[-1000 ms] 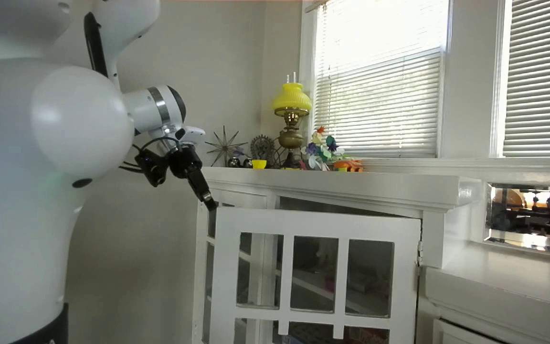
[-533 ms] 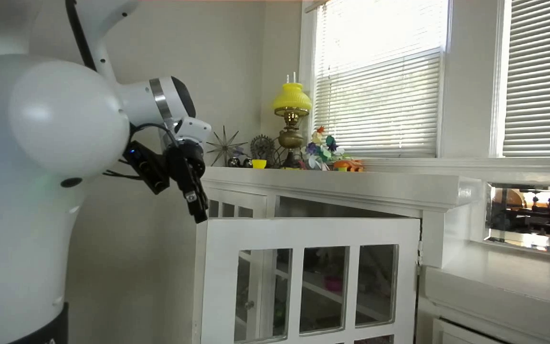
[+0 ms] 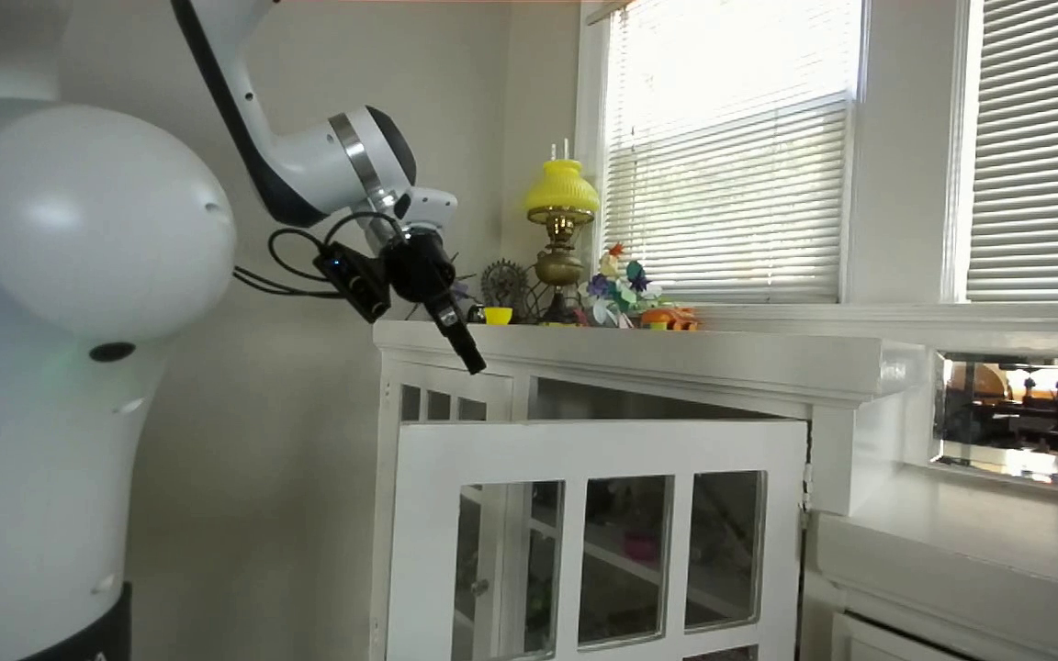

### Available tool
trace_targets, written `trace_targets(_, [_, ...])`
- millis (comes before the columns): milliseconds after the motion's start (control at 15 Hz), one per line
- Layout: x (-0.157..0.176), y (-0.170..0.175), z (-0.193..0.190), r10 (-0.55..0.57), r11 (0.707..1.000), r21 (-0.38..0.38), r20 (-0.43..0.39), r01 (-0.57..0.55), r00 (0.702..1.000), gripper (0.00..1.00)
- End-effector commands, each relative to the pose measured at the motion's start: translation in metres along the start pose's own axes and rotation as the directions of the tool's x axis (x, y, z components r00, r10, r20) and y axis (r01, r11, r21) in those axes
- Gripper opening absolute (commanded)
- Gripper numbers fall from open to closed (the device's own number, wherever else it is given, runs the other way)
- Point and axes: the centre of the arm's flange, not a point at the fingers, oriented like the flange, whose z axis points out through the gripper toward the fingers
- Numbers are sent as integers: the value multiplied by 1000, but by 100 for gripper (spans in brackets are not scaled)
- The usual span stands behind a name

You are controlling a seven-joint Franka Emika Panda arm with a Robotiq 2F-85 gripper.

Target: Open the cabinet door on the right.

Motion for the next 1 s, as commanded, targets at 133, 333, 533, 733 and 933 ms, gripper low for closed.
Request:
trace_targets(133, [-2, -61, -7, -87, 955, 283, -9, 87, 996, 100])
trace_targets(333, [-29, -82, 8, -150, 905, 411, 59, 113, 987, 100])
trace_targets(533, [-49, -87, 23, -212, 864, 488, 131, 123, 968, 100])
trace_targets(733, [-61, -78, 42, -249, 873, 474, 230, 115, 941, 100])
trace_targets(933, [-65, -63, 60, -244, 911, 403, 351, 90, 904, 100])
